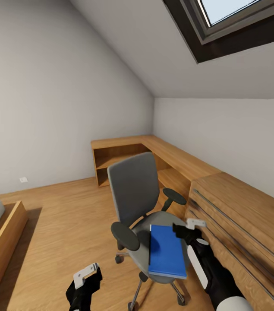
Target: In the bedroom, organize the workspace by keeping the computer under the desk, ensuring the monitor is on the desk, placing the keyboard on the desk next to the monitor, placing the mouse on the desk next to the keyboard, moving the folder from the swivel chair onto the desk next to the mouse, stacking the notebook on top of the folder with the pen on top of the notebook, and positioning the swivel chair next to the desk.
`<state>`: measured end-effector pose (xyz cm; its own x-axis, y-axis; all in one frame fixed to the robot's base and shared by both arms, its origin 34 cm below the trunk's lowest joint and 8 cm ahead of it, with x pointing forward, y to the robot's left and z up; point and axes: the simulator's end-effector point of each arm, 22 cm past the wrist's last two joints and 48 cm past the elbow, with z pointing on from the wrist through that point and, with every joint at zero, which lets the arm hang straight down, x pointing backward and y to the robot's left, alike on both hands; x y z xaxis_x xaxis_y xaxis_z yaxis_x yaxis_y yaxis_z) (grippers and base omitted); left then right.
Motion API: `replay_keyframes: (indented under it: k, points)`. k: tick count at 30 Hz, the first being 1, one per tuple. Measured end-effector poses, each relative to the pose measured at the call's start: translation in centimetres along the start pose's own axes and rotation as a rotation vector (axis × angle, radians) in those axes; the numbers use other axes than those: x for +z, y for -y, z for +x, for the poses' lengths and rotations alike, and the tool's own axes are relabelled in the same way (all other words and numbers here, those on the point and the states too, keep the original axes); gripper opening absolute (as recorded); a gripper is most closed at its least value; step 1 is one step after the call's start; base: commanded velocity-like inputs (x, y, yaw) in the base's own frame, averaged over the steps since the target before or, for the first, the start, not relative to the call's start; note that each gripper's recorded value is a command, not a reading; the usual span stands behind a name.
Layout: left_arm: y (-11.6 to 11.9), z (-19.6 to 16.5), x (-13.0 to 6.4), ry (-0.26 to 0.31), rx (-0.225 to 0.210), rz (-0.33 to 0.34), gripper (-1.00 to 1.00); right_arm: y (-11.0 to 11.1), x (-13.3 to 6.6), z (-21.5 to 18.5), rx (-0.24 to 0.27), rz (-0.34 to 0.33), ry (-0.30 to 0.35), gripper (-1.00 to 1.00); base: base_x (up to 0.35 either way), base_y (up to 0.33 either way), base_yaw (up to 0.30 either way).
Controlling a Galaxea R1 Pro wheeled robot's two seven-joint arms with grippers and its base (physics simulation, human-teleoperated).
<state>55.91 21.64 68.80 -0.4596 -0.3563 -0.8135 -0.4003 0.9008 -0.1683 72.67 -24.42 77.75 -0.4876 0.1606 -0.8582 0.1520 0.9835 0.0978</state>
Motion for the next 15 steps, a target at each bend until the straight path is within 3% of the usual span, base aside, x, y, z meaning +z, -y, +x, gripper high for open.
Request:
replay_keyframes:
  k: [3, 8, 10, 12, 15]
  points:
    - [-0.4, 0.3, 0.4, -0.007, -0.014, -0.007, 1.00, 0.6, 0.6, 1.4, -0.006, 0.000, -0.007, 1.00, 0.000, 0.000, 0.000]
    - [-0.7, 1.9, 0.9, -0.066, -0.034, -0.007, 1.00, 1.2, 1.4, 3.3, -0.014, -0.005, -0.023, 1.00, 0.000, 0.000, 0.000]
    - [-0.9, 3.0, 1.0, -0.105, -0.030, -0.008, 1.00, 1.2, 1.8, 3.9, -0.015, -0.010, -0.029, 1.00, 0.000, 0.000, 0.000]
    - [-2.4, 5.2, 1.3, -0.217, -0.034, -0.031, 1.00, 1.0, 3.3, 3.5, -0.019, -0.013, -0.048, 1.00, 0.000, 0.000, 0.000]
    - [-3.7, 5.9, 1.7, -0.256, -0.054, -0.051, 1.00, 1.1, 4.6, 3.4, -0.016, -0.008, -0.069, 1.00, 0.000, 0.000, 0.000]
